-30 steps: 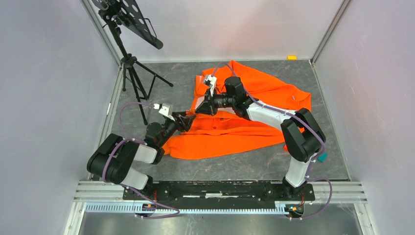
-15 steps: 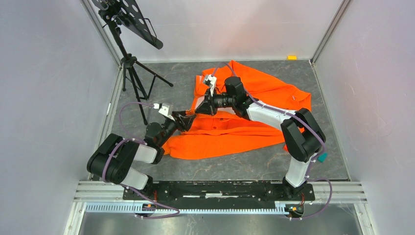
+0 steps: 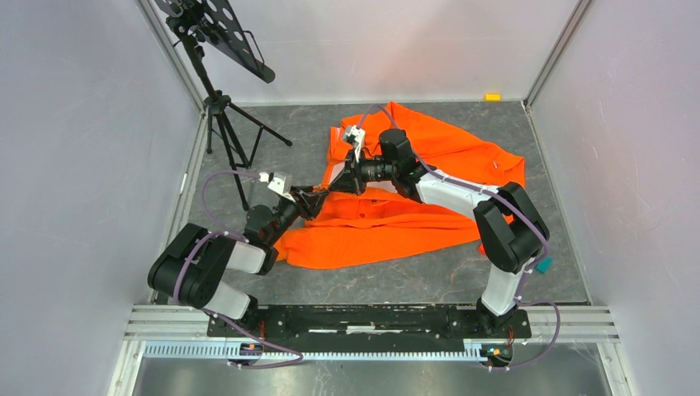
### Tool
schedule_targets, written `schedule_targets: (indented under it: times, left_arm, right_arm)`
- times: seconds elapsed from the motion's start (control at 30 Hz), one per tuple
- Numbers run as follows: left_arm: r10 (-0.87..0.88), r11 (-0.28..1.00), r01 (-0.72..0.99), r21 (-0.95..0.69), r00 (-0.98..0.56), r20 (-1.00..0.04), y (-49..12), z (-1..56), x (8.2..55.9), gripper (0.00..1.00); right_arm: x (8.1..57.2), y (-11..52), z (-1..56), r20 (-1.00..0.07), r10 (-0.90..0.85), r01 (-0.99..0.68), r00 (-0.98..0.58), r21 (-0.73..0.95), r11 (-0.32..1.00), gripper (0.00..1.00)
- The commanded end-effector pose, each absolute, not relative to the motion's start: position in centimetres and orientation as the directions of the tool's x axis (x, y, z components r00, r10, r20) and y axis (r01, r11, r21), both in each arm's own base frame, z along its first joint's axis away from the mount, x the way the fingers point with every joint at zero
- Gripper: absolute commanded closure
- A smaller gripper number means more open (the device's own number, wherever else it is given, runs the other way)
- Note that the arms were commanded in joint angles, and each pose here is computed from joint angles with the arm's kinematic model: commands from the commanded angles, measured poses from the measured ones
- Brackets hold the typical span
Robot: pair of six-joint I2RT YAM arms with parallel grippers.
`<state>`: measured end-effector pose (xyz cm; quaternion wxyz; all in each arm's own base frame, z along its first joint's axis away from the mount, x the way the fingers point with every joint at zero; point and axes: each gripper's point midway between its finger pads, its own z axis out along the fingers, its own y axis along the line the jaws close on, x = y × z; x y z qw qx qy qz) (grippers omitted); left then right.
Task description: Zip up the jacket
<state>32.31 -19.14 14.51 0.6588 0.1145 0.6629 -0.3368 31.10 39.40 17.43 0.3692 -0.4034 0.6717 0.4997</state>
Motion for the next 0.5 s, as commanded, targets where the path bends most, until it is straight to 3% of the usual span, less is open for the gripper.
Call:
schedule_targets:
  times: [0.0, 0.13, 0.23, 0.47]
  left_arm:
    - [-0.307, 0.736, 0.63, -0.248, -0.016, -0.952, -19.3, 16.9, 32.2, 0.61]
    - [-0.332, 0.769, 0.558, -0.312, -0.069, -0.941, -18.1, 16.0, 32.2, 0.82]
    - [-0.333, 0.782, 0.484, -0.392, -0.207, -0.92, -17.8, 14.5, 32.1, 0.97]
    - [-0.306, 0.801, 0.392, -0.453, -0.381, -0.872, -17.2, 13.0, 30.5, 0.98]
  right_arm:
    - [31.4, 40.0, 19.0, -0.925, -0.137, -0.932, -0.354, 0.335, 0.14, 1.0]
    - [31.7, 39.8, 18.8, -0.927, -0.151, -0.934, -0.345, 0.322, 0.158, 1.0]
    - [32.0, 39.6, 18.2, -0.925, -0.166, -0.933, -0.34, 0.31, 0.185, 1.0]
    - [32.3, 39.5, 17.0, -0.92, -0.167, -0.924, -0.354, 0.318, 0.211, 0.88]
